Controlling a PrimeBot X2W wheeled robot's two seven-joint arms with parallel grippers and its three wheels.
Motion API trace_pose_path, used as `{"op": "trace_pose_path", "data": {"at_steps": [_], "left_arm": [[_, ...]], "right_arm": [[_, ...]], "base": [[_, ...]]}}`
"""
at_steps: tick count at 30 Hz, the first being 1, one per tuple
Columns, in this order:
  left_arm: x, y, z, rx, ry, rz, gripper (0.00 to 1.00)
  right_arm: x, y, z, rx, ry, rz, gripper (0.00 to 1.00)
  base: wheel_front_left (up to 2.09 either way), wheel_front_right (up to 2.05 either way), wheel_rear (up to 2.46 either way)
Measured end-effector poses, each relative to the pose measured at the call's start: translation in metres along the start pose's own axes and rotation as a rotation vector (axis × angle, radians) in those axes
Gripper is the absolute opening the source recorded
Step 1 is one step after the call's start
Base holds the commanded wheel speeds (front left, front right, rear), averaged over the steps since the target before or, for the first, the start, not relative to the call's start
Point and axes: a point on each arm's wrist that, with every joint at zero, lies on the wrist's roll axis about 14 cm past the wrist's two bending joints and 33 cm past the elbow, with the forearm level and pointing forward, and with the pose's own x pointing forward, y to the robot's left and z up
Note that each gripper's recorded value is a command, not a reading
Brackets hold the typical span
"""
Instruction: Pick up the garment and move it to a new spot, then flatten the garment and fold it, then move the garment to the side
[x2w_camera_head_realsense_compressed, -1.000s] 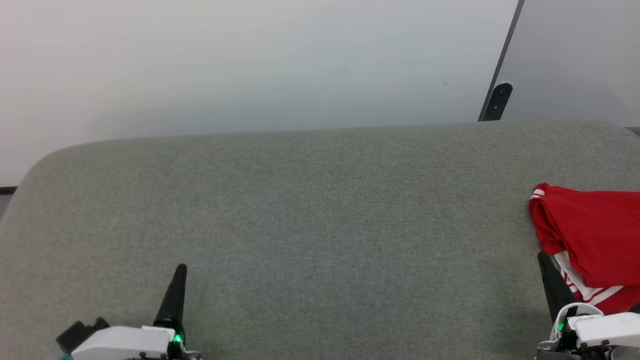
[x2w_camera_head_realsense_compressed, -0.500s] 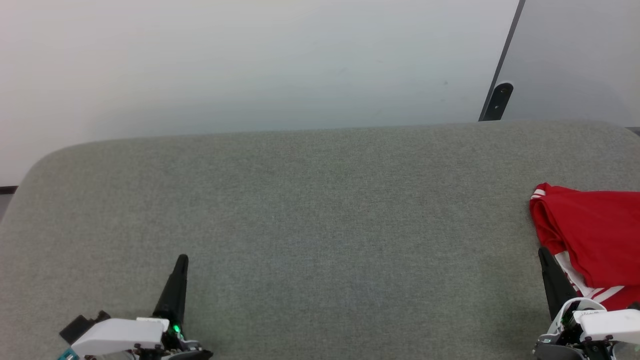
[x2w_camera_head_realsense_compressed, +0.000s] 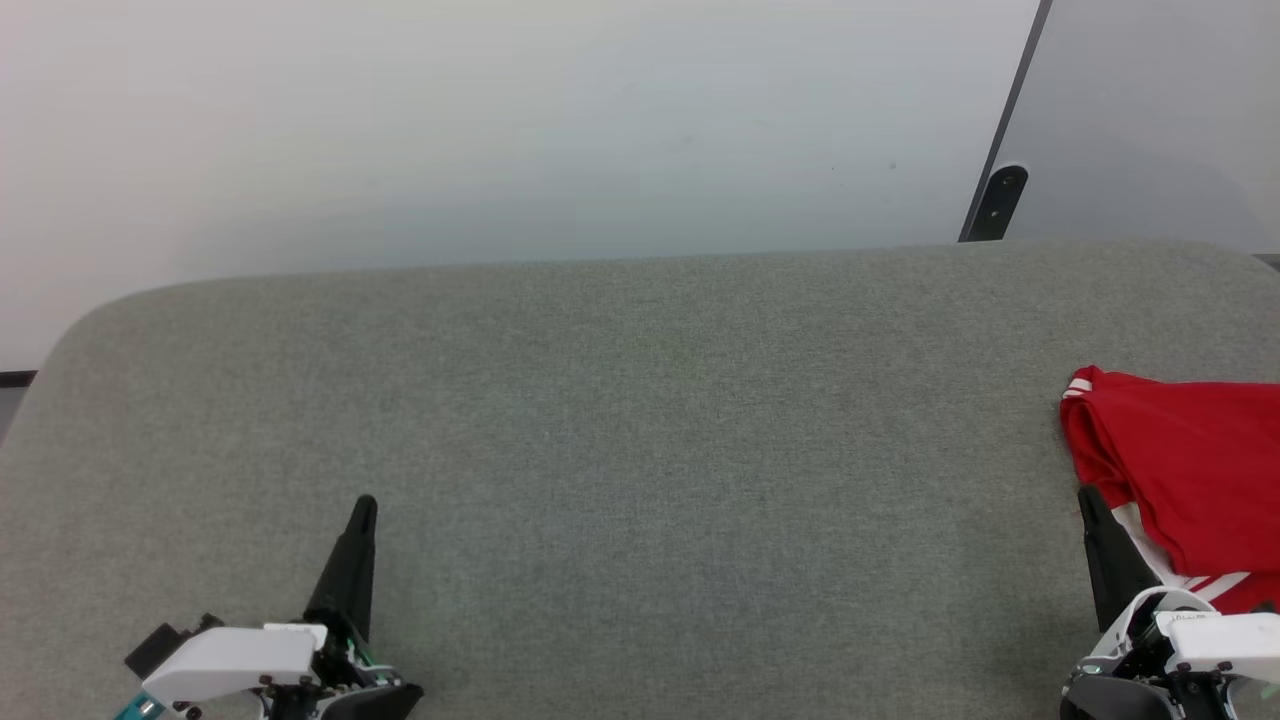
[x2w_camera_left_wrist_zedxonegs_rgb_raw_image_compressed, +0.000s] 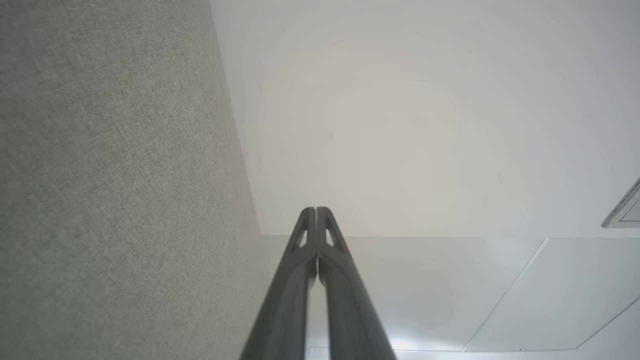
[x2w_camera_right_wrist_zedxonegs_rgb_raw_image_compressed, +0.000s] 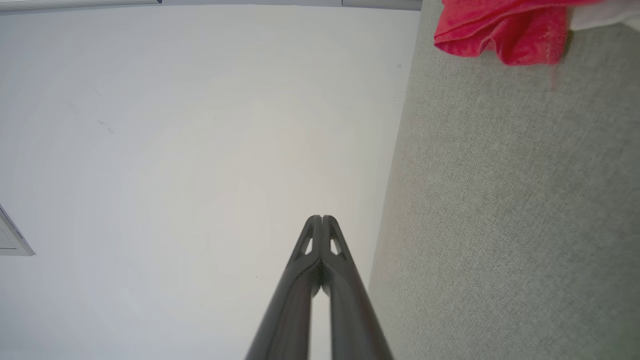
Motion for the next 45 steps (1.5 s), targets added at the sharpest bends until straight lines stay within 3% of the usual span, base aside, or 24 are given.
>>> {"op": "trace_pose_path", "data": {"at_steps": [45], "left_arm": [[-0.0001, 0.0001, -0.0002, -0.005, 0.001, 0.0, 0.0]], "right_arm": [[0.0011, 0.0017, -0.0003, 0.001, 0.001, 0.005, 0.0]], "base": [[0.0, 0.0, 0.0]]}}
